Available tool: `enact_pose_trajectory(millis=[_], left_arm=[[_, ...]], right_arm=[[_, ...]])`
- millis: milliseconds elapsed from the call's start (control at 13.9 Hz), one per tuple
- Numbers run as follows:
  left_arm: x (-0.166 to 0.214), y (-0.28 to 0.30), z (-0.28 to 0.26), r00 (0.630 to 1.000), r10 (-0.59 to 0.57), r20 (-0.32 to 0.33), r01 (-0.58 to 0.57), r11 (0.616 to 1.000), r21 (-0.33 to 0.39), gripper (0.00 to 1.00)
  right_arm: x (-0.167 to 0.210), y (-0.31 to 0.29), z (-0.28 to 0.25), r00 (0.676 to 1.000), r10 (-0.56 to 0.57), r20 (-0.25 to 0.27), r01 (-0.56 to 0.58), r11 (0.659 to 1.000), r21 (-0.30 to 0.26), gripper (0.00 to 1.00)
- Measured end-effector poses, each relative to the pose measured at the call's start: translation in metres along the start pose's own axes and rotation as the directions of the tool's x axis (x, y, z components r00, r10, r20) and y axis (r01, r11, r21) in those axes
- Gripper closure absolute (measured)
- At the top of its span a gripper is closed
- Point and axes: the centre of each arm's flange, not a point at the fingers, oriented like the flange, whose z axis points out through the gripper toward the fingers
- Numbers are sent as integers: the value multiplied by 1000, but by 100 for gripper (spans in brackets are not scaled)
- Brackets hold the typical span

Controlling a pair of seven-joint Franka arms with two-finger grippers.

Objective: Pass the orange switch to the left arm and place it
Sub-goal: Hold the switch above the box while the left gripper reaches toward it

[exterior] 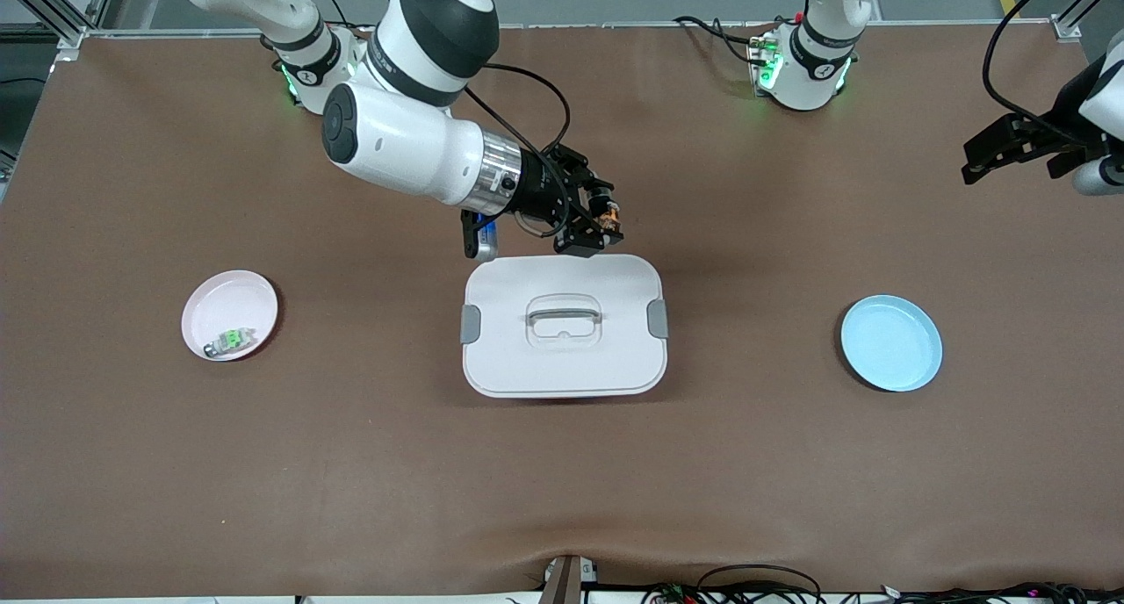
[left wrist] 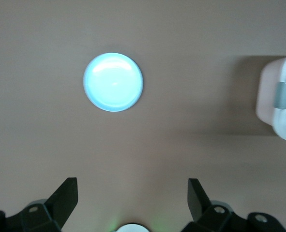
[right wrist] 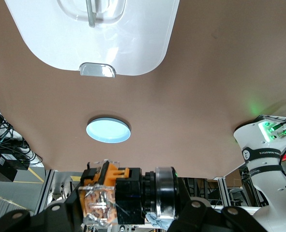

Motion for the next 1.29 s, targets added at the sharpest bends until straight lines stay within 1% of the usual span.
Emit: enact_pose_trajectory(millis=[215,359,503,646,862,1006,1149,1293], left_arm=[[3,23,-1,1000,25,-9,-26,987,-160,0],[4,40,-4,999,41,-21,-46,964,-263,0],[9,61,-4,997,55,-46,-68,935,-348,0],[19,89,7,995,72,-66,-93,908,-410,0],[32,139,37,992,86,-97,-123,863,-490,0],[34,173,58,990,74,-116,-126,825,-550,0],[30,203,76,992,70,-104,-119,782,-612,0],[23,227,90,994,76,-80,-110,749,-653,0]], right_arm=[[0,0,0,1000,0,0,0,1000,0,28],[-1,0,0,1000,-1,1,1,1000,0,28],[-1,0,0,1000,-1,1,1,1000,1,28],[-1,0,0,1000,-1,1,1,1000,1,28],[-1,0,0,1000,-1,2,1,1000,1,28],[-1,0,0,1000,-1,2,1,1000,1,28],[-1,0,0,1000,-1,2,1,1000,1,28],[-1,0,0,1000,-1,2,1,1000,1,28]])
